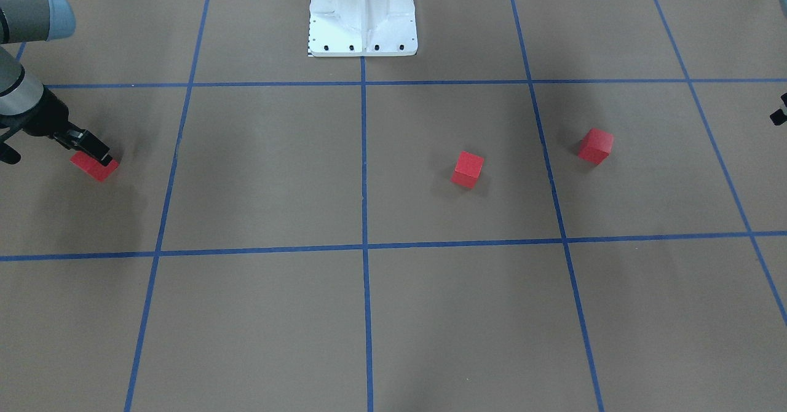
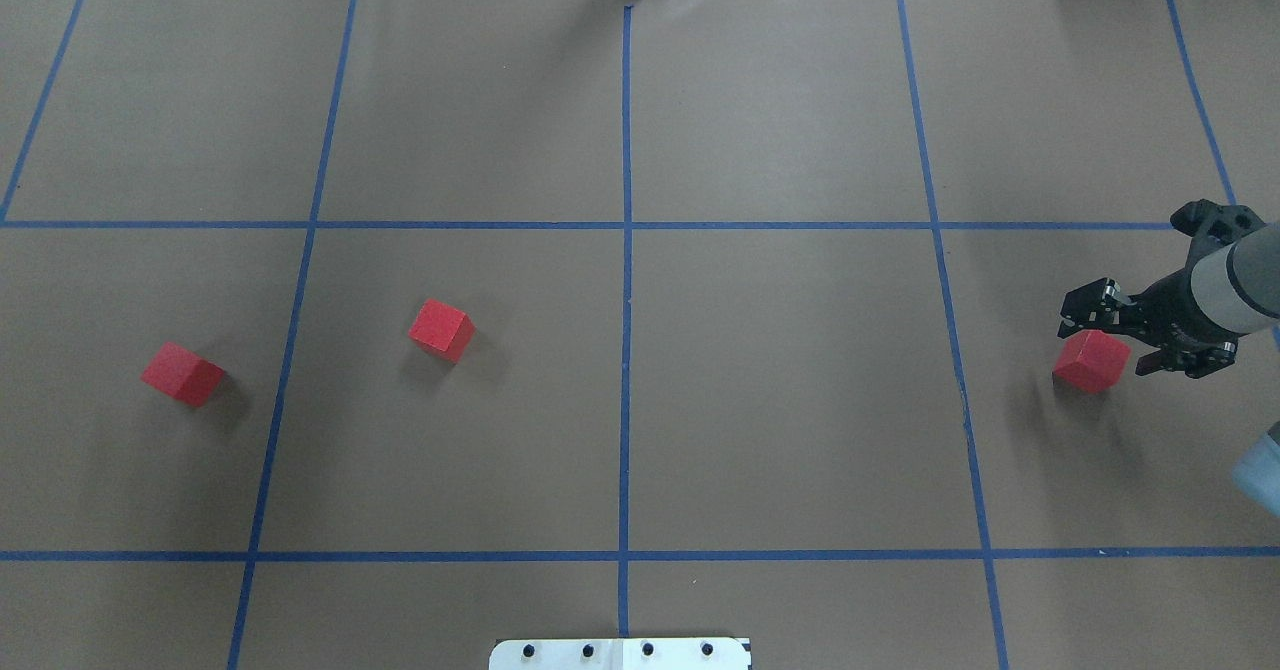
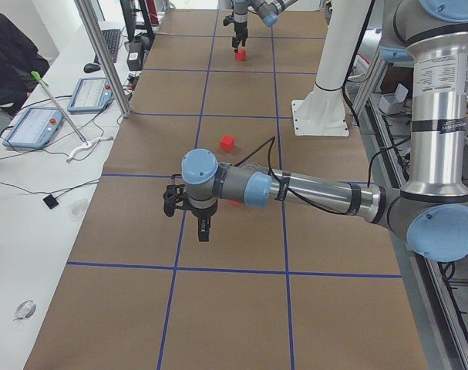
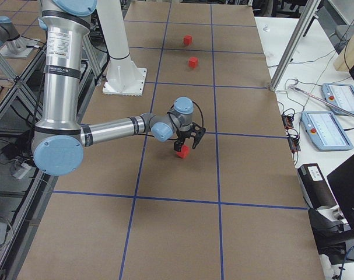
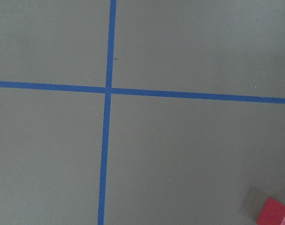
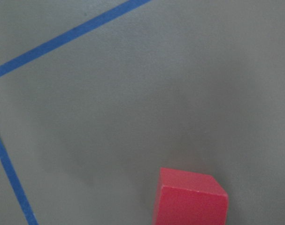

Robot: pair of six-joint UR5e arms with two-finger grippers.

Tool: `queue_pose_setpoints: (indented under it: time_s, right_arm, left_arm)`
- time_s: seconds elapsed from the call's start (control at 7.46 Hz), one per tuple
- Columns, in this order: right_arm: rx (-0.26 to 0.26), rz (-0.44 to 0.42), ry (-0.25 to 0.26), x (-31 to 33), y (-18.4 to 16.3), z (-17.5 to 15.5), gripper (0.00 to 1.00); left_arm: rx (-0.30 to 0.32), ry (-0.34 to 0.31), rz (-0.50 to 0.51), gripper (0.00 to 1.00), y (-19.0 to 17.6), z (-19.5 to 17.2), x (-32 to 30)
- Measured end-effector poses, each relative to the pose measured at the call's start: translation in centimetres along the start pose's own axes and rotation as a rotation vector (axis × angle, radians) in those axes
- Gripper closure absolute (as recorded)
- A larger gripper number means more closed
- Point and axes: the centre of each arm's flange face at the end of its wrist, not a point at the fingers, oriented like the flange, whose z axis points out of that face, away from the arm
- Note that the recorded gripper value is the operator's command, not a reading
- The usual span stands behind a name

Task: Form red blocks into L shape at center
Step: 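Lower the right gripper over the red cube and close on it, then carry the red cube with the right gripper to the table center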

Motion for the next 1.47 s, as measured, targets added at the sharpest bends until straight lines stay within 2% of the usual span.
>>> queue_pose_setpoints:
  time_s: [0.54,0.8,1.21,1.47]
  right_arm:
    - [-0.008,0.021,0.028,0.9,-0.3,1.3,0.12]
    - [-0.013,0.022,0.031,1.0,-0.5,1.8,1.0]
    - [-0.024,0.016,0.017,0.1,-0.4,1.7,1.0]
    - [-0.049,-0.017,-0.035,-3.6,0.6,-0.2,1.0]
  left_arm:
    - [0.003,0.001,0.003,0.0,0.2,-0.2,0.2]
    - [0.003,0.0,0.002,0.0,0.2,-0.2,0.2]
    - [0.002,0.0,0.002,0.0,0.3,-0.2,0.2]
    - [0.004,0.016,0.007,0.0,0.3,-0.5,0.5]
